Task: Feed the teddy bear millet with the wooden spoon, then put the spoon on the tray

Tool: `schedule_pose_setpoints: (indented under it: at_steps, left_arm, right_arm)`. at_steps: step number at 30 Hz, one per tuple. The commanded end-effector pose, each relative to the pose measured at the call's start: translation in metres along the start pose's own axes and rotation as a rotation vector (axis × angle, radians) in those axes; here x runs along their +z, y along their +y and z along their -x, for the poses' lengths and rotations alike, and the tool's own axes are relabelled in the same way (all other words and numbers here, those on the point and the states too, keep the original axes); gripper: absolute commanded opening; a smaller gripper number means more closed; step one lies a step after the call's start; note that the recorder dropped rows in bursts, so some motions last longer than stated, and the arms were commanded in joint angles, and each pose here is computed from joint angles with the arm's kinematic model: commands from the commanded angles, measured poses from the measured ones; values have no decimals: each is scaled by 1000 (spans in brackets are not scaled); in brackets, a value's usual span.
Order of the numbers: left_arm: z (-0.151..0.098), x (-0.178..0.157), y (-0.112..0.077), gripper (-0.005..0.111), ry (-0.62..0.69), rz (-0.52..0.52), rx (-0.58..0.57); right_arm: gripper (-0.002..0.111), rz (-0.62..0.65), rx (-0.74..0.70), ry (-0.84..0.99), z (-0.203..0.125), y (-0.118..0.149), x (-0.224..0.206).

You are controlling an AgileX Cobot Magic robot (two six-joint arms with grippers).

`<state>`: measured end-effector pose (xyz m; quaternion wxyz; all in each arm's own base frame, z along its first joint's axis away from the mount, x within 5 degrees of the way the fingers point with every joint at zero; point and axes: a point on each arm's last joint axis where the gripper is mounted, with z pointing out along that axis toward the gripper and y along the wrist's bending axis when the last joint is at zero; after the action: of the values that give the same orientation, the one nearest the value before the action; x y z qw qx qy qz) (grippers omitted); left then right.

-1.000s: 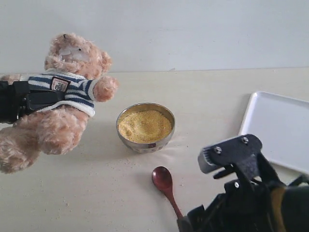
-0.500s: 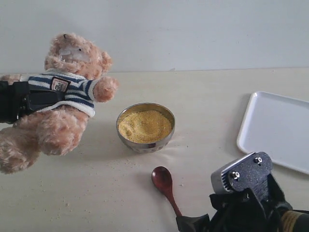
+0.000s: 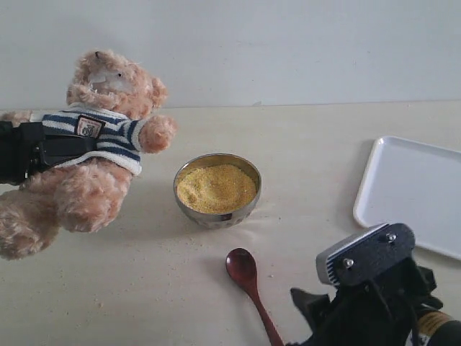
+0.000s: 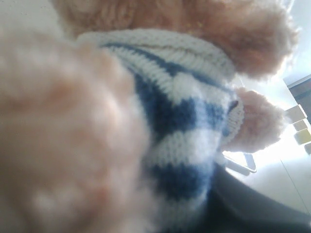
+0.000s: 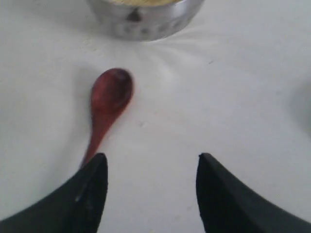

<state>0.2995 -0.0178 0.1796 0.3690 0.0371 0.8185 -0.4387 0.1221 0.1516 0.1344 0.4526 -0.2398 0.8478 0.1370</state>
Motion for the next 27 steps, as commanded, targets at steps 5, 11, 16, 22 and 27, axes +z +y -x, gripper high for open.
schedule_pose_setpoints:
  at_steps: [5,11,16,22,27]
  left_arm:
    - [1,-2,-4,5,-8,-16,23]
    - [0,-2,-4,5,-2,-17,48]
    - [-1,-2,-5,5,9,-17,54]
    - [-1,-2,-5,5,9,-17,54]
    - [-1,-2,-5,5,9,-17,54]
  right_arm:
    - [35,-106,-130,-93,8,-9,-1]
    - [35,174,-5,80,-8,16,-2]
    - [36,203,28,8,-1,19,-2]
    - [65,197,22,92,-13,20,4]
    - [54,208,33,83,-18,22,12]
